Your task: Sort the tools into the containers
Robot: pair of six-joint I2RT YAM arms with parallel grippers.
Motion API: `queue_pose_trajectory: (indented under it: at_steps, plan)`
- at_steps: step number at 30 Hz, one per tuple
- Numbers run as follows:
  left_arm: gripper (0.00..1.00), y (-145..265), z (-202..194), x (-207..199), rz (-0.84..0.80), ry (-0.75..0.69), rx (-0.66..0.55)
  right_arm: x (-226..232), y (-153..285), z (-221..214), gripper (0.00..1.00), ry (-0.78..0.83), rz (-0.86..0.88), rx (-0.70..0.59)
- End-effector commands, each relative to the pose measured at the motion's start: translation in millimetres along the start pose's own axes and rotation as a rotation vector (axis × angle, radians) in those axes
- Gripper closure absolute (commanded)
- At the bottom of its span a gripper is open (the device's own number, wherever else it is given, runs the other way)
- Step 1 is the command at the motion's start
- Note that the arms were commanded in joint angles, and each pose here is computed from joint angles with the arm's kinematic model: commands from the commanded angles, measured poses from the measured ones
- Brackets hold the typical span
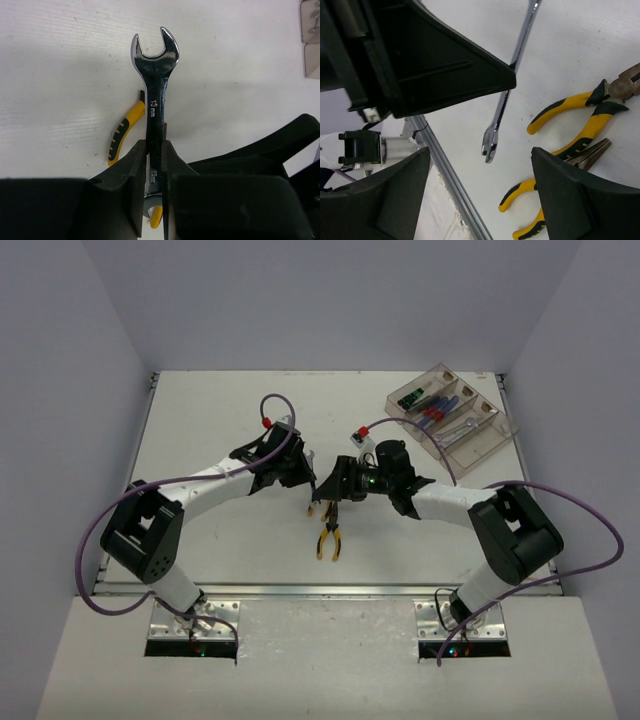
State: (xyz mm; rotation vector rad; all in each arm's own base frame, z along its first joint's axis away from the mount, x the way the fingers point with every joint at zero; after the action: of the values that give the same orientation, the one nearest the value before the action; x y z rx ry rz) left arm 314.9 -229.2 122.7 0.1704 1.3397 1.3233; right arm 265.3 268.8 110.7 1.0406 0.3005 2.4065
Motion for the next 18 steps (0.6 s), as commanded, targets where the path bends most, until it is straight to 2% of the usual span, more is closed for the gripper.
queue_pose_trajectory:
  at_steps: [1,4,6,11,13,14,15,16,17,18]
  plan:
    - [1.0,17,-6,-20,-0.129,0.044,-0.009,10,-11,18,0.27,0.005,0.05,-0.071]
    - [1.0,25,-15,-32,-0.177,0.041,-0.001,15,-15,18,0.35,0.008,0.078,-0.074]
    - [1.0,33,-21,-42,-0.212,0.041,0.006,20,-18,17,0.45,0.015,0.096,-0.073]
    - [1.0,43,-30,-56,-0.261,0.04,0.009,22,-23,15,0.47,0.007,0.105,-0.059]
    - [1.0,46,-31,-59,-0.272,0.037,0.003,23,-24,14,0.57,-0.003,0.115,-0.056]
    - [1.0,47,-31,-60,-0.274,0.036,0.002,24,-23,14,0.7,-0.007,0.118,-0.058]
    - [1.0,48,-31,-61,-0.277,0.033,0.001,24,-22,13,1.0,-0.011,0.119,-0.065]
    - [0.98,50,-30,-63,-0.283,0.026,-0.004,22,-20,11,1.0,-0.023,0.104,-0.068]
    - [0.9,51,-28,-63,-0.281,0.022,-0.015,24,-17,15,1.0,-0.02,0.089,-0.089]
    - [0.85,51,-24,-62,-0.274,0.017,-0.038,24,-14,16,1.0,-0.024,0.083,-0.092]
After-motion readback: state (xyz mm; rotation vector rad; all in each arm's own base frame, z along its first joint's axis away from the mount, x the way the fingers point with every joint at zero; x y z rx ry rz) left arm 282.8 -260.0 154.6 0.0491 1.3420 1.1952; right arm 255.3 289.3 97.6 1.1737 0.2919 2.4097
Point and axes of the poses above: each gripper's point midway between its finger pads, its own y axis back along the fingers, its own x axis along the line the jaws close on, z = x × y, the point moved 4 cm from there along y, back along the fingers, and after that the axes turned 13 degrees about y, right-handed, at the moved point
